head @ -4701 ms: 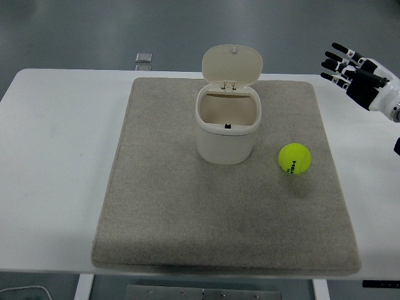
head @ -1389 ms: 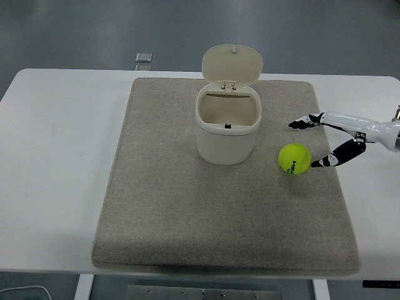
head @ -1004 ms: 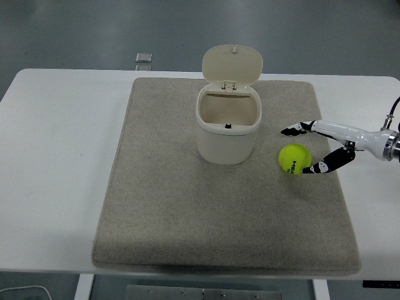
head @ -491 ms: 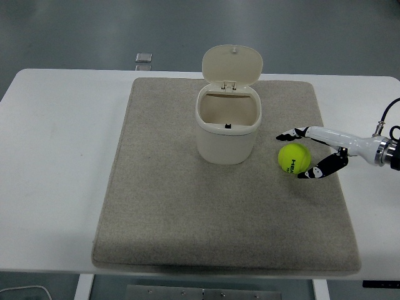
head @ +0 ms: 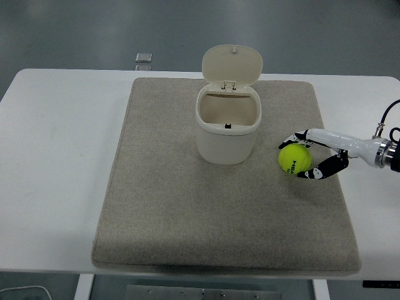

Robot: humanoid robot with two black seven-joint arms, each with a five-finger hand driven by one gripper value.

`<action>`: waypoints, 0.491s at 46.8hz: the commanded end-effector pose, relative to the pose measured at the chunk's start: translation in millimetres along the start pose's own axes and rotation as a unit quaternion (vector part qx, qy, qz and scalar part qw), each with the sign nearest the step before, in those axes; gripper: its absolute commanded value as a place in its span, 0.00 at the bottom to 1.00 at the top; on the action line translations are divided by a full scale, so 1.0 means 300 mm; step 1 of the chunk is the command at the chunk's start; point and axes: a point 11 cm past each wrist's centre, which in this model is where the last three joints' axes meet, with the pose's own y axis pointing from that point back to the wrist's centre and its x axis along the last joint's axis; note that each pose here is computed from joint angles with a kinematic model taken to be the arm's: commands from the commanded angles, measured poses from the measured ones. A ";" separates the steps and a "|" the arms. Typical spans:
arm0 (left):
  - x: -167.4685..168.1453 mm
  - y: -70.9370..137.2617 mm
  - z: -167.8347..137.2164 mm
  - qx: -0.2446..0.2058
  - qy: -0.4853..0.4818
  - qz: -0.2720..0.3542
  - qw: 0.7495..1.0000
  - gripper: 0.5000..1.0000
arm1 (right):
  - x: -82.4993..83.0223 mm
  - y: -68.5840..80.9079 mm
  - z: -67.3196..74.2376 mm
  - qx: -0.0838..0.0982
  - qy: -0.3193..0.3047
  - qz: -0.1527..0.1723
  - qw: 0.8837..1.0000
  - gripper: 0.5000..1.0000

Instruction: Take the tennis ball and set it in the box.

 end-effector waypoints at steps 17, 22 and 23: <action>0.000 0.000 0.000 0.000 0.000 0.000 1.000 0.98 | 0.095 0.055 -0.057 0.042 -0.010 0.031 0.999 0.00; 0.000 0.000 0.000 0.000 0.000 0.000 1.000 0.98 | 0.161 0.087 -0.102 0.060 0.013 0.040 0.997 0.00; 0.000 0.000 0.000 0.000 0.000 0.000 1.000 0.98 | 0.172 0.096 -0.111 0.064 0.017 0.042 0.997 0.00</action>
